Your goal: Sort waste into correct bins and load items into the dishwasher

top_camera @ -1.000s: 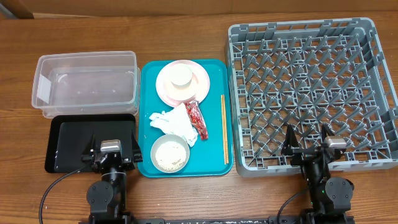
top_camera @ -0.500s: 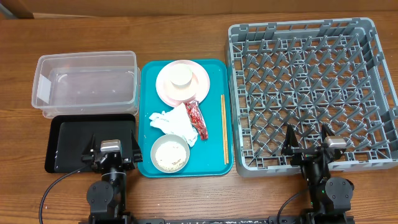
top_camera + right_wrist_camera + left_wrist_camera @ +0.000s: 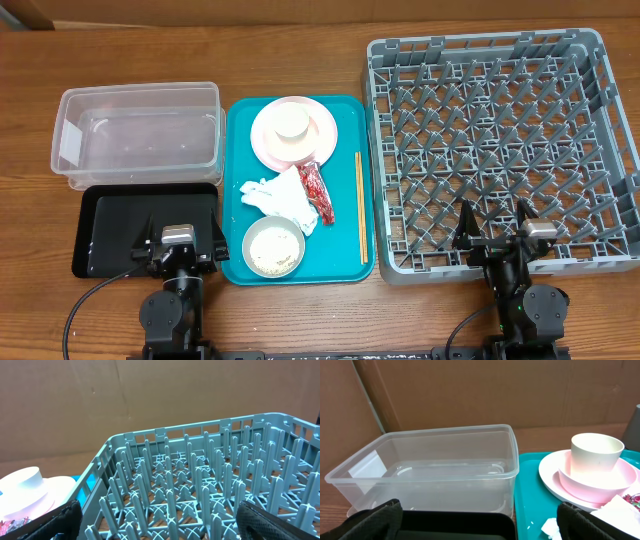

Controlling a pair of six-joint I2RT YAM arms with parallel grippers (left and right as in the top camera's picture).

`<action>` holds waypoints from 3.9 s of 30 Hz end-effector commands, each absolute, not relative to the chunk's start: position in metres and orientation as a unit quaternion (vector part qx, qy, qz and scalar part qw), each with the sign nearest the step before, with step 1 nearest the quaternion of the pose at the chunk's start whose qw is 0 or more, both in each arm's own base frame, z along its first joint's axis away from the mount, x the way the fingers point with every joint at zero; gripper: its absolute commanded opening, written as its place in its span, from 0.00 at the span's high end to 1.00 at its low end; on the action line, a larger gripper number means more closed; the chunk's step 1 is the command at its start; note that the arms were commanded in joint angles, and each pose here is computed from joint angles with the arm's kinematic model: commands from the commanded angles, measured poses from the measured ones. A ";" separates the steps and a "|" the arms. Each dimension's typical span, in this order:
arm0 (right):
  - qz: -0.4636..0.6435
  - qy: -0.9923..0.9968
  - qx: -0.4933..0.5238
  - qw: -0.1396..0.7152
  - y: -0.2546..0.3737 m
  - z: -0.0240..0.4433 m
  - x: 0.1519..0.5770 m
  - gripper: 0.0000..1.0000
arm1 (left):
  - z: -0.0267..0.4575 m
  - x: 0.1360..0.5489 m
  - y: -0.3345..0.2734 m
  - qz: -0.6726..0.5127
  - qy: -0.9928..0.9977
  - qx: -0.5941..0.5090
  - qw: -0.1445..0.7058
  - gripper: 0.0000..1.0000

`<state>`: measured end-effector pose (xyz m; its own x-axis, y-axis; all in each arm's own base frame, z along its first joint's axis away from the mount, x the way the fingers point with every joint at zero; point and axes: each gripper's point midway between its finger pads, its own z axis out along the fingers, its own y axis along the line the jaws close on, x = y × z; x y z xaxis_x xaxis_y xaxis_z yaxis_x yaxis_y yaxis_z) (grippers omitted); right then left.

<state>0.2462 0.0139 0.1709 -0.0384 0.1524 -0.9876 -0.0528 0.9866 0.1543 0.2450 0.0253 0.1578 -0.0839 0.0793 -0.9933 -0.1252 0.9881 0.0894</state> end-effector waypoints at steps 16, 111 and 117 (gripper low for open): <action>0.073 0.715 0.033 0.695 0.014 0.169 0.246 0.00 | 0.158 0.245 0.026 0.083 0.731 -0.010 0.677 0.00; 0.073 0.715 0.033 0.695 0.014 0.169 0.246 0.00 | 0.271 0.246 -0.077 -0.272 0.940 -0.068 0.194 0.96; 0.073 0.715 0.033 0.695 0.014 0.169 0.246 0.00 | 0.242 0.234 -0.073 -0.230 0.959 -0.072 0.146 0.96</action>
<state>0.2461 0.0139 0.1707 -0.0392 0.1524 -0.9875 -0.0527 0.9866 0.1543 0.2388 -0.0753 0.2542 -0.9369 -0.2407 -0.2534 -0.0784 0.8512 -0.5189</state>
